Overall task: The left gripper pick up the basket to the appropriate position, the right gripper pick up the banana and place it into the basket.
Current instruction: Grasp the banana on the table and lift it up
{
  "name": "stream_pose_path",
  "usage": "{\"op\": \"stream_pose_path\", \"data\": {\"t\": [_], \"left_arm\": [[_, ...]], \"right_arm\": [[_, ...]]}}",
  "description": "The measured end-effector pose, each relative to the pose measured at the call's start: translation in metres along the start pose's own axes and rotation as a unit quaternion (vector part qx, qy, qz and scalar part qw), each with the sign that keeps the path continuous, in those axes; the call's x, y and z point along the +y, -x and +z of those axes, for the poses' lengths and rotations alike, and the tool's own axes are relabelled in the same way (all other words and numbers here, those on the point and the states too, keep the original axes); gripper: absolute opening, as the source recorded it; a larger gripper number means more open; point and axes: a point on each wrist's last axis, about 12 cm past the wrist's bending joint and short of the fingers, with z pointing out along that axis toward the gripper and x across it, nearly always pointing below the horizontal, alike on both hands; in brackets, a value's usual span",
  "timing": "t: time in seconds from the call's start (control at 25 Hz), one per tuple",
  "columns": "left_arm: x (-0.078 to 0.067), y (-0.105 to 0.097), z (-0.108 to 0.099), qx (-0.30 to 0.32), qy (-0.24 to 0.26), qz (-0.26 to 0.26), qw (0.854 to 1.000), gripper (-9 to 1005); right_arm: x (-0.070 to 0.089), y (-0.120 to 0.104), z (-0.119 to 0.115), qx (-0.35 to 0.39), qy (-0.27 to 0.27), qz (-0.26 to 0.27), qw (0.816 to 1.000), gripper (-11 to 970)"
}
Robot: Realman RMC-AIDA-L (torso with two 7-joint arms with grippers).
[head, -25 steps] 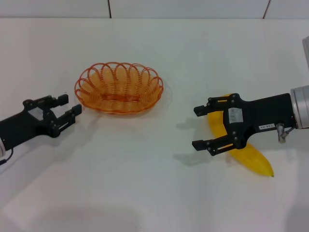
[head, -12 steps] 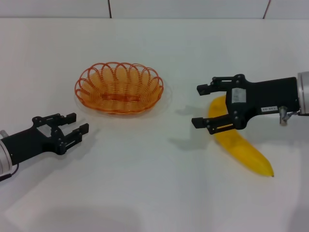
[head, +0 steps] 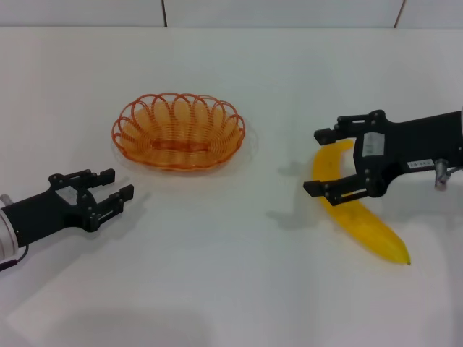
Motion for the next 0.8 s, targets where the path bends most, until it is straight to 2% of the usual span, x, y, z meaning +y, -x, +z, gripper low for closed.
{"op": "stream_pose_path", "data": {"t": [0.16, 0.48, 0.8], "left_arm": [[0.000, 0.000, 0.000, 0.000, 0.000, 0.001, 1.000, 472], [0.001, 0.003, 0.002, -0.001, -0.002, 0.004, 1.000, 472], [0.002, 0.004, 0.003, -0.001, -0.002, 0.007, 1.000, 471]], "right_arm": [[0.004, 0.008, 0.000, 0.053, -0.016, 0.009, 0.998, 881], [0.008, 0.016, 0.014, 0.152, -0.036, 0.014, 0.988, 881], [0.005, 0.017, 0.021, 0.196, -0.053, 0.016, 0.979, 881]]}}
